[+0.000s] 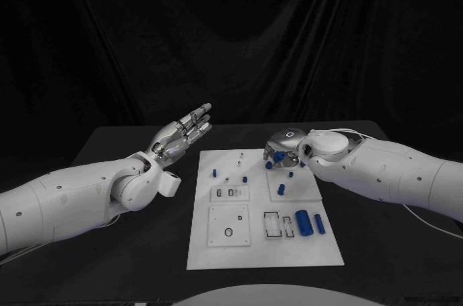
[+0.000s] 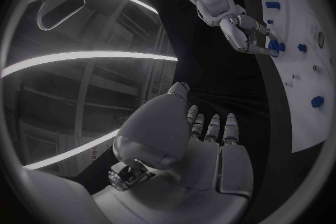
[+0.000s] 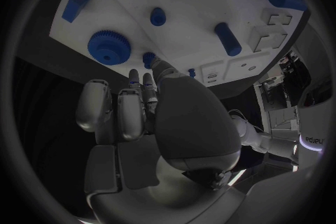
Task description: Assemble the parts on the task board
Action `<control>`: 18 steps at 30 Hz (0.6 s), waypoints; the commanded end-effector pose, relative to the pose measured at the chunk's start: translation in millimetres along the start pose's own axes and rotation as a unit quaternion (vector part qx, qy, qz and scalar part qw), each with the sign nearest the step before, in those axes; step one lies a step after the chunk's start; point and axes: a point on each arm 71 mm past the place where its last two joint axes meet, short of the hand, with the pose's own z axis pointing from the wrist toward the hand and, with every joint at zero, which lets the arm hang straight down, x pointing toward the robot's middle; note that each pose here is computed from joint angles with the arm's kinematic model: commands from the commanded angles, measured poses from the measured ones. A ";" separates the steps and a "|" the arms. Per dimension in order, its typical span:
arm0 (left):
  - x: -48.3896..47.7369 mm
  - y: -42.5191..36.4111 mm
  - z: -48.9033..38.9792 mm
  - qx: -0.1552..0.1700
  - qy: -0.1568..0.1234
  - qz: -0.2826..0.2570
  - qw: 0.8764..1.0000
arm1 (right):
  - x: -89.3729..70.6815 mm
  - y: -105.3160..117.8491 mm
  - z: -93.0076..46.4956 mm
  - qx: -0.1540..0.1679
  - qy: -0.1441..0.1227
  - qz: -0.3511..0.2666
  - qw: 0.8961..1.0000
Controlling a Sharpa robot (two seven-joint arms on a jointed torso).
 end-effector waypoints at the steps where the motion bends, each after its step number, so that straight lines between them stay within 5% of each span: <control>1: 2.3 -4.5 -0.2 0.042 0.008 -0.007 0.999 | 2.7 0.5 0.8 -0.001 0.006 -0.003 1.000; 18: 3.9 1.0 -3.4 0.036 0.009 -0.013 0.999 | 7.2 2.7 4.7 -0.015 0.002 -0.003 1.000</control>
